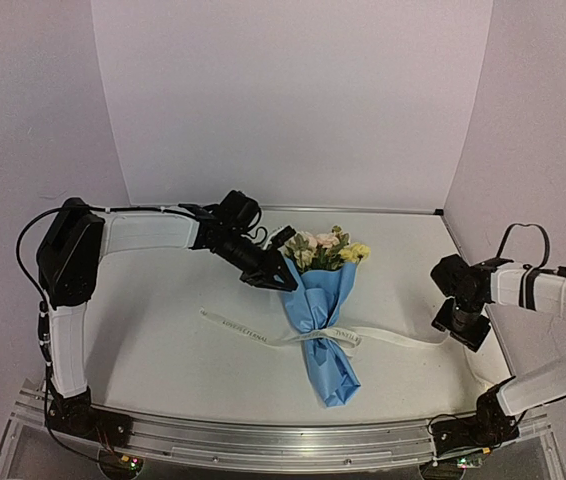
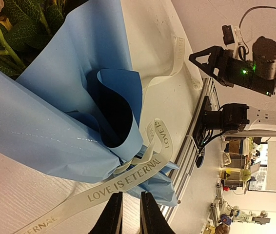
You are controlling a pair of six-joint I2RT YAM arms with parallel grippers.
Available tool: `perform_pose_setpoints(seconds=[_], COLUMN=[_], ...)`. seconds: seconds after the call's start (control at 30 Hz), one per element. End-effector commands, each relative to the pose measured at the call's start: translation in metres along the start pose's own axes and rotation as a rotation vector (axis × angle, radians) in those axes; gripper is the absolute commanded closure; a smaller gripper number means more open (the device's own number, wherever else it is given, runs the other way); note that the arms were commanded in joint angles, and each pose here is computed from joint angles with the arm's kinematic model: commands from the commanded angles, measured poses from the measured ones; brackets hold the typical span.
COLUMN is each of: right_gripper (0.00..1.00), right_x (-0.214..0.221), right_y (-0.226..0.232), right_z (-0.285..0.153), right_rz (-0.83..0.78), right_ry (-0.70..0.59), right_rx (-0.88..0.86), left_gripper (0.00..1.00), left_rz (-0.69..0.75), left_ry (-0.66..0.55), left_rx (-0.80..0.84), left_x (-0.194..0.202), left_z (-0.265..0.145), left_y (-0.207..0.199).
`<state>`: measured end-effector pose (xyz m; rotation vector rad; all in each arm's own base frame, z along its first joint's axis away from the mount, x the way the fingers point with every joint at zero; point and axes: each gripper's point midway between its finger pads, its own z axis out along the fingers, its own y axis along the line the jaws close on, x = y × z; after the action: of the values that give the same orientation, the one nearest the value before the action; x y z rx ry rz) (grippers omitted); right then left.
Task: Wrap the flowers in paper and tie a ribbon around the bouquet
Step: Cross the half-tied ribbon over the folded bouquet.
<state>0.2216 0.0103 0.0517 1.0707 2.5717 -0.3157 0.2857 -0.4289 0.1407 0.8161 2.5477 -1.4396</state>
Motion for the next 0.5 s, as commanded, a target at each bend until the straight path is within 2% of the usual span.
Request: perform_pose_setpoints(seconds=[0.0, 0.2, 0.3, 0.43, 0.47], right_gripper=[0.27, 0.48, 0.65, 0.97, 1.0], right_x=[-0.017, -0.033, -0.042, -0.049, -0.054], right_y=[0.011, 0.024, 0.036, 0.057, 0.065], right_z=[0.021, 0.039, 0.042, 0.038, 0.032], right_rz=[0.13, 0.195, 0.183, 0.146, 0.128], right_ry=[0.009, 0.029, 0.044, 0.061, 0.056], right_rx=[-0.022, -0.029, -0.038, -0.092, -0.121], left_gripper=[0.85, 0.85, 0.85, 0.85, 0.85], left_rz=[0.084, 0.087, 0.082, 0.076, 0.071], left_ry=[-0.036, -0.041, -0.042, -0.064, -0.071], left_rx=[0.024, 0.023, 0.024, 0.016, 0.017], left_x=[-0.006, -0.004, -0.003, -0.008, -0.01], left_z=[-0.022, -0.025, -0.027, -0.036, -0.039], left_y=[-0.033, -0.035, -0.036, -0.035, -0.035])
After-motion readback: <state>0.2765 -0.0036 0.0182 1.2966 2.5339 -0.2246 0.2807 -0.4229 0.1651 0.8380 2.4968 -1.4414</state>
